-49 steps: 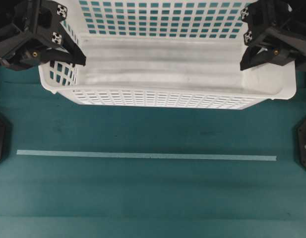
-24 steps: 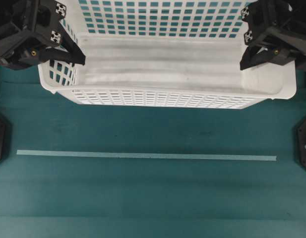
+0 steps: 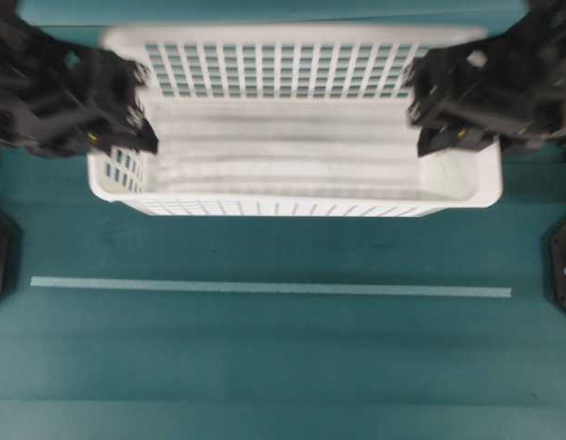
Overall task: Lift the white basket with both hands.
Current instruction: 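Lower the held basket back toward the table with both grippers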
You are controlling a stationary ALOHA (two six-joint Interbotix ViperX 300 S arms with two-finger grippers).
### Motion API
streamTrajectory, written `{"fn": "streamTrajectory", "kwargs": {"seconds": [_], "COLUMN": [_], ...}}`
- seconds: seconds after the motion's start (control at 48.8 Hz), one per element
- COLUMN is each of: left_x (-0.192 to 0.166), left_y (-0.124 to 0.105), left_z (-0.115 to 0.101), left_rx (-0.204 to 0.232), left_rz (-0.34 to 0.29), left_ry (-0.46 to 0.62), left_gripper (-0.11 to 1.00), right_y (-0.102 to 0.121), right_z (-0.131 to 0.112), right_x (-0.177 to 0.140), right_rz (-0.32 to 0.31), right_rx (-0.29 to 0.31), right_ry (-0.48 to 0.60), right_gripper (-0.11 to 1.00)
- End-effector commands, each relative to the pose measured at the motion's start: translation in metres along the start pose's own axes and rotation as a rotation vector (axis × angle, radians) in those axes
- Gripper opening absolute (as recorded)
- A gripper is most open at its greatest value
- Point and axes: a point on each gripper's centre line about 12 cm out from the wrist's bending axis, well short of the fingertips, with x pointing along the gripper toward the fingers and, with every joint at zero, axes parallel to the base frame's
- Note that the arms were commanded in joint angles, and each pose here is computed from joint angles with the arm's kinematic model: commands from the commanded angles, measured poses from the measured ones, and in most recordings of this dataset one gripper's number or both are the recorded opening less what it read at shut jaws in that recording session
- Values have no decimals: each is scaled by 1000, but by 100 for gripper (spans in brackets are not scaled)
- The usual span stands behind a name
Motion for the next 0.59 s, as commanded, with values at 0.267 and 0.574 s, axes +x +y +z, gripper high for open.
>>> {"fn": "streamTrajectory", "kwargs": {"seconds": [0.267,0.574], "left_x": [63,93], "left_y": [43,69], "left_z": [-14,-22], "left_rx": [50,57], "left_rz": [-24,47], "left_ry": [-5,19], "left_gripper": [13,13], "right_y": [-22,-42], "right_z": [-5,-8], "right_x": [80,132], "right_rz": [-64,-157], "right_rx": [-73,-96], "right_ry": [44,62], "right_gripper": [18,18]}}
